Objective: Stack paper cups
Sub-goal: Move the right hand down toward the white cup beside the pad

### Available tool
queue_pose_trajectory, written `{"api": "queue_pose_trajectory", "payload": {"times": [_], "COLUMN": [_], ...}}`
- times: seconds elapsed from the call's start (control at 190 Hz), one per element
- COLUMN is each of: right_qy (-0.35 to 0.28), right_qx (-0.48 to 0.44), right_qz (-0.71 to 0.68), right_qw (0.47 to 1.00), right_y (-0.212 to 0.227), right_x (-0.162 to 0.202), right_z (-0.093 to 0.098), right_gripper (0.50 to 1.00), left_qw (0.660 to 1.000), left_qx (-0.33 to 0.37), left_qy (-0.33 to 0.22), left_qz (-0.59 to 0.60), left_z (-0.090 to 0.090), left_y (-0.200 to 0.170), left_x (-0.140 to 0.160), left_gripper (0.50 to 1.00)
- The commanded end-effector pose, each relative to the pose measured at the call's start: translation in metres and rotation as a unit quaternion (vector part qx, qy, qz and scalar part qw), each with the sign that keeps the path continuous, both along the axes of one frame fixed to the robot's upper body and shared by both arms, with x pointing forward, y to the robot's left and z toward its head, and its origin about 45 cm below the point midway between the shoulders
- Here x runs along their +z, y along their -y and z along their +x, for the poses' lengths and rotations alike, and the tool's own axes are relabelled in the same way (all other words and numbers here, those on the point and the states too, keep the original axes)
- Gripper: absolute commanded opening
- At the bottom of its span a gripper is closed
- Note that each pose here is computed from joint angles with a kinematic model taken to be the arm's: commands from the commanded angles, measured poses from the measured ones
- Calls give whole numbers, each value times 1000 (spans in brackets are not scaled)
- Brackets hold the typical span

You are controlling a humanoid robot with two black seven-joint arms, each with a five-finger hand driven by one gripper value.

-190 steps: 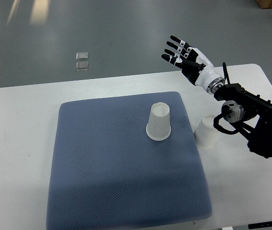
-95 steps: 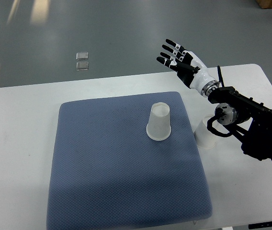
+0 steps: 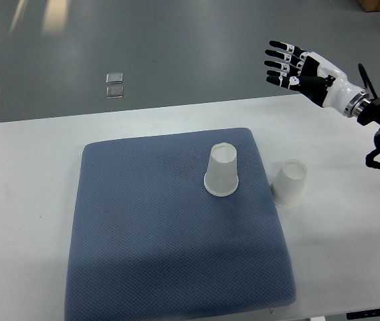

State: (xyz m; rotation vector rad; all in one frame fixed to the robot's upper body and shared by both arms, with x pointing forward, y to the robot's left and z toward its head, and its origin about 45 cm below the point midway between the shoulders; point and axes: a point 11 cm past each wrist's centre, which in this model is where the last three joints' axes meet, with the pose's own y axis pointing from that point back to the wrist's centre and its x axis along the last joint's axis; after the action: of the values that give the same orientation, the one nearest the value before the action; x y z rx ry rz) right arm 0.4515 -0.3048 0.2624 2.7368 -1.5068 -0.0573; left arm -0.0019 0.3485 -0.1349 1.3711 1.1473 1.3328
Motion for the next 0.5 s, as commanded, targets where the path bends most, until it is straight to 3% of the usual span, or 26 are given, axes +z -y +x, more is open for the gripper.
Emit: {"api": "queue_pose_trajectory", "payload": {"times": [0.0,0.253,0.495], "right_qy": [16,45,65], "right_qx": [54,179,226], "right_qz": [-78,-269,-401], "right_qw": [995,945,885], "right_y": [13,9,12], "right_x": [15,36,33], "right_z": [-12,-43,-53], "right_gripper": [909,909,909], "left_qw": [1000,1000,1000], "left_qx": [0,0,1], "left_qy": [0,0,0], "left_qz": [0,0,0], "left_z": [0,0,0], "left_y": [0,0,0], "left_x": [0,0,0], "left_gripper": [1000,1000,1000]}}
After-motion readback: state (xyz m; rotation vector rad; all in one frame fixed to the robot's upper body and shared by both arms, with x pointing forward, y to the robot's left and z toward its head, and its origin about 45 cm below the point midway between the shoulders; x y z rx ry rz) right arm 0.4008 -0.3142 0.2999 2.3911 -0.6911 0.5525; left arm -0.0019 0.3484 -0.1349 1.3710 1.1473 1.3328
